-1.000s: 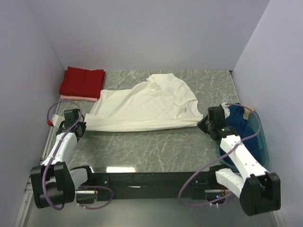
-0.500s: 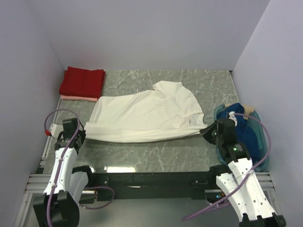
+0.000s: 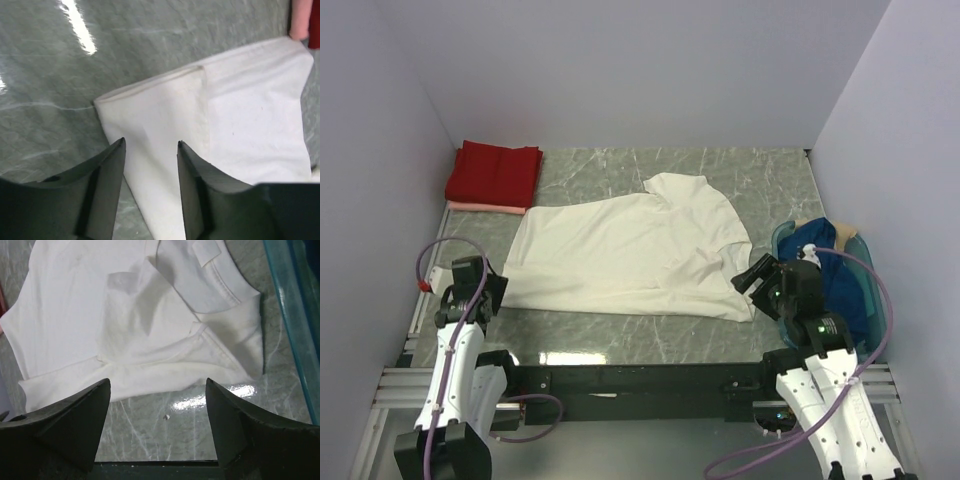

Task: Fold and stack the t-shirts
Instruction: Fold the tshirt

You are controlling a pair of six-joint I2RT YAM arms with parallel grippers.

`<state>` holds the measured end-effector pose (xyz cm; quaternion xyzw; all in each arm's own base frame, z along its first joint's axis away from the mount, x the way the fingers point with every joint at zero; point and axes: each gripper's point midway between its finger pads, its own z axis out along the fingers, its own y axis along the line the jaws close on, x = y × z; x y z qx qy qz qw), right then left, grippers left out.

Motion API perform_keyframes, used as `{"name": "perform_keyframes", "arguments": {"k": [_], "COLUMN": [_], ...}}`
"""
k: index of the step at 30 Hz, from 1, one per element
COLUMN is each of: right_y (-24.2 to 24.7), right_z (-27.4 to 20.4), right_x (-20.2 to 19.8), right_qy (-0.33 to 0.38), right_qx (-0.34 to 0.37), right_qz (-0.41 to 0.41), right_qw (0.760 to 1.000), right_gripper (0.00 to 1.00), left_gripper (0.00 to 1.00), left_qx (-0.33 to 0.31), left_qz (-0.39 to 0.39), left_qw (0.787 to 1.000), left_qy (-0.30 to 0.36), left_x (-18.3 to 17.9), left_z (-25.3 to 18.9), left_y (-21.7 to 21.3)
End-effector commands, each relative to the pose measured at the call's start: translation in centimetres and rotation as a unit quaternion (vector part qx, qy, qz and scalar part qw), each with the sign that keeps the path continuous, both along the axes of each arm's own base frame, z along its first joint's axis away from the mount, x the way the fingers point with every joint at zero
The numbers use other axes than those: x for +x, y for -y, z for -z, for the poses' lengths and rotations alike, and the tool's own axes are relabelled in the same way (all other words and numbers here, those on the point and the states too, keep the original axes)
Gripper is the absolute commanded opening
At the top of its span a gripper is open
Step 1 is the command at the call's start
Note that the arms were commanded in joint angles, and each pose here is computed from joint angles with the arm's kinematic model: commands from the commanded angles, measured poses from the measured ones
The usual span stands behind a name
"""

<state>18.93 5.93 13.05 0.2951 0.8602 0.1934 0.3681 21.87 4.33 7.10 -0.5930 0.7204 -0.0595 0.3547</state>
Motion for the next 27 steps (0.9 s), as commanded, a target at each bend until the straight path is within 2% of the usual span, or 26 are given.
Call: {"name": "perform_keyframes", "arguments": {"k": [1, 5, 9, 11, 12, 16, 17, 19, 20, 21, 23, 25, 27], "right_y": [-1.2, -1.8, -3.7, -4.7, -5.0, -4.4, -4.0, -4.2, -4.0, -4.1, -4.0, -4.0, -4.2], "right_z": [-2.5, -2.9, -2.6, -4.0, -2.8, -2.0, -1.6, -0.6, -0.2, 0.8, 1.0, 1.5, 1.8], "right_x": [2.1, 4.6, 7.7, 9.3, 10.1, 12.4, 12.7, 13.4, 13.6, 13.5, 14.3, 14.6, 14.6], "right_qy": [0.046, 0.041, 0.015, 0.026, 0.002, -0.009, -0.014, -0.019, -0.023, -0.037, -0.029, -0.032, -0.03], "right_qx": [0.004, -0.029, -0.087, -0.121, -0.136, -0.169, -0.169, -0.146, -0.132, -0.098, -0.07, -0.035, -0.009], "right_qz": [-0.043, -0.066, -0.091, -0.093, -0.095, -0.072, -0.065, -0.074, -0.075, -0.089, -0.098, -0.114, -0.124], "right_qw": [0.998, 0.997, 0.992, 0.988, 0.986, 0.983, 0.983, 0.986, 0.988, 0.991, 0.992, 0.992, 0.992], "right_gripper": [0.83, 0.83, 0.77, 0.77, 0.76, 0.76, 0.75, 0.74, 0.74, 0.74, 0.74, 0.74, 0.75], "left_gripper": [0.52, 0.55, 0.55, 0.56, 0.56, 0.6, 0.6, 0.62, 0.62, 0.63, 0.65, 0.68, 0.71], "left_qx": [0.004, 0.003, -0.016, -0.025, -0.023, -0.028, -0.032, -0.053, -0.055, -0.063, -0.073, -0.086, -0.088], "left_qz": [0.057, 0.138, 0.225, 0.287, 0.305, 0.383, 0.414, 0.43, 0.457, 0.475, 0.508, 0.553, 0.584], "left_qw": [0.996, 0.986, 0.968, 0.949, 0.943, 0.91, 0.895, 0.887, 0.867, 0.856, 0.838, 0.808, 0.785], "left_qy": [0.066, 0.095, 0.113, 0.127, 0.133, 0.153, 0.166, 0.159, 0.19, 0.193, 0.185, 0.186, 0.186], "left_x": [2.6, 4.9, 6.0, 6.4, 6.6, 9.1, 9.4, 10.5, 11.2, 11.5, 12.6, 13.2, 13.5], "left_z": [-3.7, -6.4, -8.3, -9.5, -9.9, -11.3, -11.9, -10.9, -12.0, -11.9, -11.1, -10.7, -10.3], "left_y": [1.0, 2.7, 5.5, 7.9, 8.6, 13.5, 15.7, 18.0, 20.3, 21.8, 25.0, 29.1, 31.8]}}
